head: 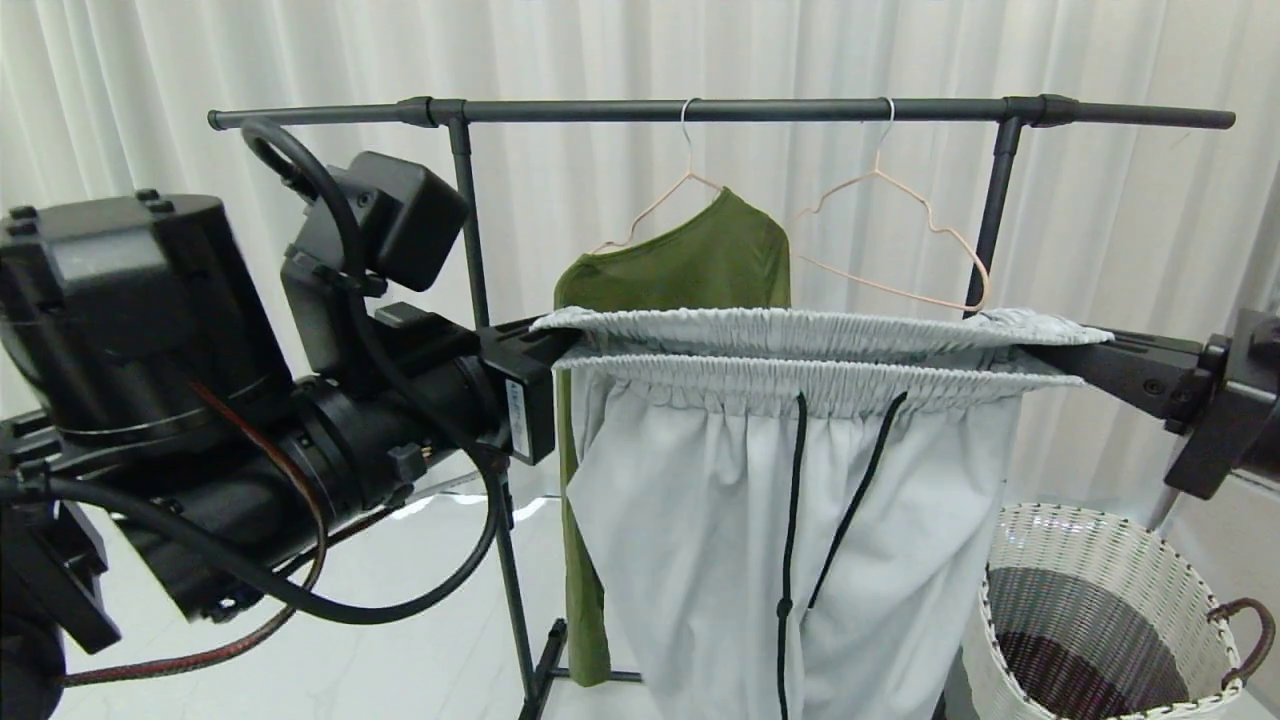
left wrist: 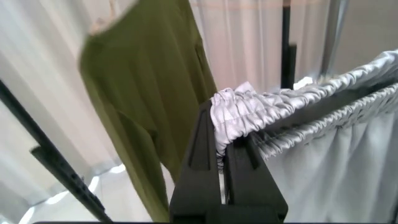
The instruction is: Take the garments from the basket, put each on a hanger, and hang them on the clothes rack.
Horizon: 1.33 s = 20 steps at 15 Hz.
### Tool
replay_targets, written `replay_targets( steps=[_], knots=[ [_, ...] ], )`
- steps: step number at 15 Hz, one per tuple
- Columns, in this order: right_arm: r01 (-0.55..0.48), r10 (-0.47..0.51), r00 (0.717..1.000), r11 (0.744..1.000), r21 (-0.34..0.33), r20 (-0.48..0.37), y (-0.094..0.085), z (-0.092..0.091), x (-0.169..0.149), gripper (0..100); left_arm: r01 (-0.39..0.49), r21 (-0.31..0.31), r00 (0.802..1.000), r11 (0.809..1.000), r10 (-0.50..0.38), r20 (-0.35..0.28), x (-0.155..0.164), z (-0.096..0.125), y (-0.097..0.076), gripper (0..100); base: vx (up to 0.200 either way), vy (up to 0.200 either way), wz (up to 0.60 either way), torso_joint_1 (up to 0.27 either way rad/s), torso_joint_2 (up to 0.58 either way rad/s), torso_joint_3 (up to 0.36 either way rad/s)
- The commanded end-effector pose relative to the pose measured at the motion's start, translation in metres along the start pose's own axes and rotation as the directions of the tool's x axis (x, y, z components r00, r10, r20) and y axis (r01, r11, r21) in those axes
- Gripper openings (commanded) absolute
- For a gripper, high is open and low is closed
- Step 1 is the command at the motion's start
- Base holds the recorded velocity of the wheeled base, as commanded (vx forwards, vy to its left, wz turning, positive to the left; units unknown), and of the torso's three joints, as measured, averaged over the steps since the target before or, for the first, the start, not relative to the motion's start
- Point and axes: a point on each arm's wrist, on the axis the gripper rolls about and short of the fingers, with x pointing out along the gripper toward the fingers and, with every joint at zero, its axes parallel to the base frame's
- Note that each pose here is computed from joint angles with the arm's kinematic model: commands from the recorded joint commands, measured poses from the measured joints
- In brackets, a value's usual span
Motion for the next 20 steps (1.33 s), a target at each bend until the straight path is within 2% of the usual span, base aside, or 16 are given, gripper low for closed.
replay_targets(
  steps=[1, 2, 5, 8, 11, 13, 16, 18, 20],
  knots=[
    [-0.004, 0.004, 1.0, 1.0, 0.003, -0.007, -0.005, 0.004, 0.017, 0, -0.032, -0.004, 0.999, 0.999, 0.032, 0.03, -0.001, 0.008, 0.008, 0, 0.0, 0.0, 0.0, 0.0, 0.0, 0.0],
    [-0.004, 0.004, 1.0, 1.0, 0.001, -0.006, -0.006, 0.005, 0.02, 0, -0.04, -0.005, 0.999, 0.999, 0.04, 0.032, -0.001, 0.009, 0.01, 0, 0.0, 0.0, 0.0, 0.0, 0.0, 0.0],
    [-0.01, 0.011, 0.998, 1.0, -0.019, 0.068, -0.01, 0.014, 0.036, 0, -0.061, -0.009, 0.996, 0.998, 0.061, 0.06, -0.001, 0.017, 0.016, 0, 0.0, 0.0, 0.0, 0.0, 0.0, 0.0],
    [-0.013, 0.015, 0.997, 1.0, -0.027, 0.078, -0.01, 0.015, 0.037, 0, -0.056, -0.004, 0.997, 0.998, 0.056, 0.054, 0.001, 0.016, 0.015, 0, 0.0, 0.0, 0.0, 0.0, 0.0, 0.0],
    [-0.028, 0.031, 0.996, 0.999, -0.038, 0.085, -0.001, 0.012, 0.017, 0, -0.025, 0.004, 0.999, 1.0, 0.025, 0.043, 0.011, 0.014, 0.008, 0, 0.0, 0.0, 0.0, 0.0, 0.0, 0.0],
    [-0.04, 0.045, 0.994, 0.998, -0.046, 0.103, 0.005, 0.017, 0.0, 0, -0.024, 0.004, 0.999, 1.0, 0.024, 0.039, 0.022, 0.015, 0.007, 0, 0.0, 0.0, 0.0, 0.0, 0.0, 0.0],
    [-0.054, 0.057, 0.995, 0.998, -0.04, 0.085, 0.013, 0.012, -0.019, 0, -0.022, 0.005, 1.0, 1.0, 0.022, 0.021, 0.035, 0.01, 0.005, 0, 0.0, 0.0, 0.0, 0.0, 0.0, 0.0],
    [-0.057, 0.066, 0.987, 0.996, -0.063, 0.15, 0.019, 0.023, -0.039, 0, -0.022, 0.004, 1.0, 1.0, 0.022, 0.008, 0.045, 0.007, 0.004, 0, 0.0, 0.0, 0.0, 0.0, 0.0, 0.0],
    [-0.078, 0.088, 0.982, 0.995, -0.069, 0.164, 0.022, 0.024, -0.045, 0, -0.021, 0.006, 1.0, 1.0, 0.021, 0.004, 0.052, 0.006, 0.004, 0, 0.0, 0.0, 0.0, 0.0, 0.0, 0.0]
  ],
)
